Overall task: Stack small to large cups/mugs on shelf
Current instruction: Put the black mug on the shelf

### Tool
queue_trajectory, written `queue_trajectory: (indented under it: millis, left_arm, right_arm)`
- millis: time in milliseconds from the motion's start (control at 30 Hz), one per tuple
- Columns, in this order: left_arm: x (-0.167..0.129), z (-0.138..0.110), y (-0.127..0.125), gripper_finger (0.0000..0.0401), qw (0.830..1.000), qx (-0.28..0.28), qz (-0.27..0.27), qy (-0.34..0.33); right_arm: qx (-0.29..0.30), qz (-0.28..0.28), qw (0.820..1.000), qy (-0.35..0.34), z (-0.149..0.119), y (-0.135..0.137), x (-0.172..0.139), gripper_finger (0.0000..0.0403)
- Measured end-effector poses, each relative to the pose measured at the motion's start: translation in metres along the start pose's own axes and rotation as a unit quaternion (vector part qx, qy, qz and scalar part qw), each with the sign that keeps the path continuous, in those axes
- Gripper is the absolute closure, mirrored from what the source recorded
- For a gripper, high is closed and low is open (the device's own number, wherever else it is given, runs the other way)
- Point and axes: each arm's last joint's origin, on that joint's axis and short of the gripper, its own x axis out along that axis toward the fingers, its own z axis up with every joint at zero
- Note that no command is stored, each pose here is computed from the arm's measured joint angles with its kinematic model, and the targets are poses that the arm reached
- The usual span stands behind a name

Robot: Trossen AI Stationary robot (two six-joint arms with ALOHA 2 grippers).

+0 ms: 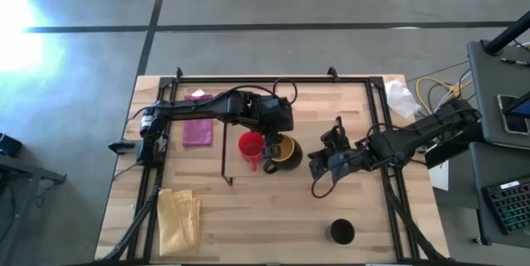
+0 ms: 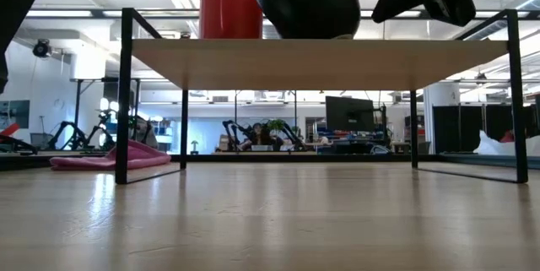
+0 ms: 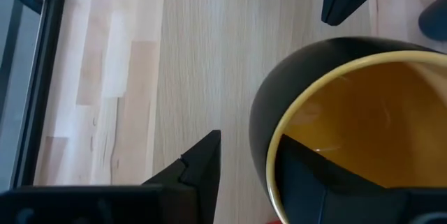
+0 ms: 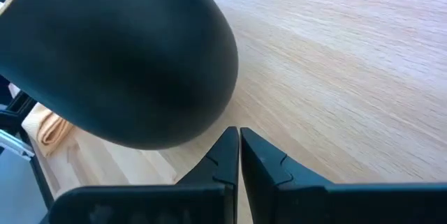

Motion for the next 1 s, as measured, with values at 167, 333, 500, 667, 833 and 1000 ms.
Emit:
queue_trajectory:
  millis: [167, 333, 500, 667, 833, 1000]
  left_arm:
    - [0.0002, 0.0022, 0.0000, 0.0304, 1.000, -0.001, -0.001, -0.011]
    - [0.0001, 0.0024, 0.0000, 0.0360, 1.000, 0.000, 0.000, -0.012]
    - [0.0004, 0.0025, 0.0000, 0.0393, 1.000, 0.001, 0.000, -0.012]
    - [0.0004, 0.0026, 0.0002, 0.0393, 1.000, -0.011, 0.002, -0.013]
    - [-0.0025, 0.0034, 0.0002, 0.0398, 1.000, -0.024, 0.004, -0.013]
    - [-0.0067, 0.0035, 0.0013, 0.0399, 0.999, -0.052, 0.008, -0.010]
  right_arm:
    - [-0.001, -0.001, 1.000, 0.000, 0.0000, -0.0001, 0.0000, 0.0394]
    - [-0.002, -0.002, 1.000, 0.000, -0.0001, -0.0004, 0.0000, 0.0394]
    - [-0.006, -0.002, 1.000, 0.001, -0.0002, -0.0005, 0.0000, 0.0394]
    - [-0.009, -0.002, 1.000, 0.001, 0.0003, -0.0010, -0.0010, 0.0394]
    - [-0.028, 0.002, 1.000, -0.002, 0.0033, 0.0013, -0.0038, 0.0394]
    - [-0.031, 0.009, 0.999, -0.011, 0.0086, 0.0042, -0.0083, 0.0394]
